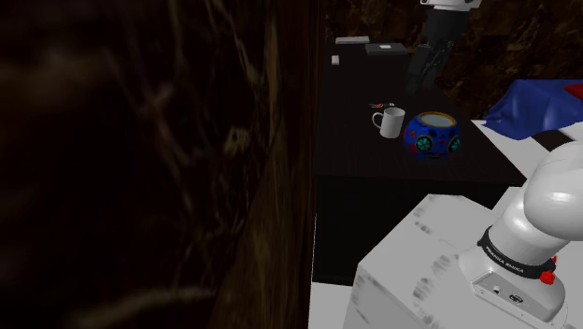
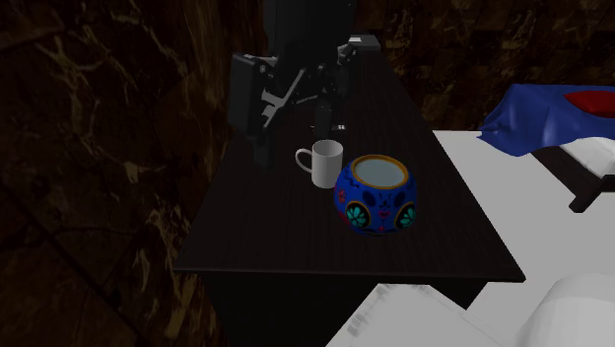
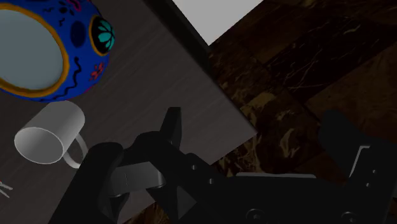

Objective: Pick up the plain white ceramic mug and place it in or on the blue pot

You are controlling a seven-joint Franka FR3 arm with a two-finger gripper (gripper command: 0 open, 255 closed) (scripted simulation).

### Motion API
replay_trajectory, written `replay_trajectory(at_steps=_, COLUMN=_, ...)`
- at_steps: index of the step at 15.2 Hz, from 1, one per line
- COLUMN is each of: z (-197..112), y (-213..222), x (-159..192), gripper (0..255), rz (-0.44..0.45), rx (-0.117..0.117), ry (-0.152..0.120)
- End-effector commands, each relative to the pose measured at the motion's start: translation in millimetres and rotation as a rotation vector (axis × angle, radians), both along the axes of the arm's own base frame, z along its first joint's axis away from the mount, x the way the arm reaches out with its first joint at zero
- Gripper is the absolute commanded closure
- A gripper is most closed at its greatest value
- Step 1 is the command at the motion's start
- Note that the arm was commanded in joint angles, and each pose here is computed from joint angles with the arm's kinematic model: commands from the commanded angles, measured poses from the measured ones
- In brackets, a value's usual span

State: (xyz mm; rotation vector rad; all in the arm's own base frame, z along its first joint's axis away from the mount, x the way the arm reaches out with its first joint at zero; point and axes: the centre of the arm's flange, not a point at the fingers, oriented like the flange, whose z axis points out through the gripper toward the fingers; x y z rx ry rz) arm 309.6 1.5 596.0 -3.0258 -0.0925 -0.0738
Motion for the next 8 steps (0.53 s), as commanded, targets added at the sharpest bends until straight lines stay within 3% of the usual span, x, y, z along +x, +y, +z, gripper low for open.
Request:
replay_trajectory(at_steps=1, z=0.0, y=0.0, x=0.0, gripper=0, rz=0.000, rx=0.000, ry=0.000)
replay_trajectory(at_steps=8, z=-44.1, y=-66.1, x=44.8, gripper=0, rz=0.033, rx=-0.025, ry=0.023)
